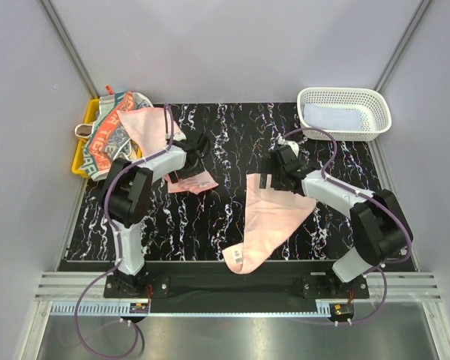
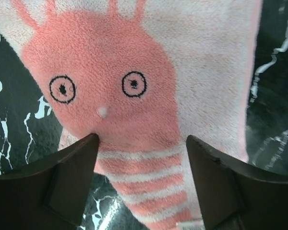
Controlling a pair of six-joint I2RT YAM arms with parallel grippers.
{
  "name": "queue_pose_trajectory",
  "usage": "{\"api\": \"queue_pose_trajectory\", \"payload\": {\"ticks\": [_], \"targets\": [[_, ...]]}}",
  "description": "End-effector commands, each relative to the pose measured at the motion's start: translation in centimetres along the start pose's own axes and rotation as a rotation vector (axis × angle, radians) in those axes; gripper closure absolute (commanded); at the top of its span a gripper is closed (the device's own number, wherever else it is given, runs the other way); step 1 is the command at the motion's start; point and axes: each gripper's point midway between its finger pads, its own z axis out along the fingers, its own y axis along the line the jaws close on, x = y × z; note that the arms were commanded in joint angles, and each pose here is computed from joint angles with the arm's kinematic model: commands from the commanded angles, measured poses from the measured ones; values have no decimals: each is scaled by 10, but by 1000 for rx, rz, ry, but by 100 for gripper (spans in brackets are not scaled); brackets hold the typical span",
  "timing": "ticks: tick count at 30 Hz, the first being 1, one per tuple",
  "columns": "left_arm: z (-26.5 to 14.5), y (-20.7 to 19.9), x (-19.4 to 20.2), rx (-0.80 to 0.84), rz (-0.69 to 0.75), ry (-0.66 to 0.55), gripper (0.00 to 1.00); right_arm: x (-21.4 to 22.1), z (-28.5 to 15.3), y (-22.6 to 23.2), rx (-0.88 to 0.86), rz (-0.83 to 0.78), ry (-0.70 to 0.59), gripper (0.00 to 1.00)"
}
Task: Fold and stack the towels
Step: Move the towel to the center of the board
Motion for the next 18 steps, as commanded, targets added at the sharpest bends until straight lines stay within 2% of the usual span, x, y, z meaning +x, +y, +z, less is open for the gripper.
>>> {"api": "queue_pose_trajectory", "payload": {"ticks": [1,2,3,4,6,7,8,11,13,16,18], "targets": [[14,3,-12,-31,-3,8,27,-26,2,18,-47,24,-58,0],[17,4,-15,-30,-2,12,34,-26,3,18,-46,23,-56,0],[21,8,-20,-35,-18,14,54,-26,5,18,-46,24,-54,0],[21,9,-23,-30,-26,12,66,-24,7,18,-44,20,-49,0],[5,9,-46,25,-56,-32,81,-23,9,18,-41,16,-46,0],[-3,11,-58,35,-69,-58,96,-24,11,19,-37,17,-46,0],[-24,13,-78,72,-92,-105,100,-25,13,19,-33,15,-45,0],[-62,37,-133,85,-171,-216,100,-27,20,22,-28,7,-34,0],[-102,67,-178,89,-263,-322,100,-30,26,28,-37,6,-27,0],[-152,113,-226,68,-360,-470,100,-32,33,34,-43,5,-9,0],[-168,148,-243,10,-427,-527,100,-33,38,36,-42,4,-1,0]]}}
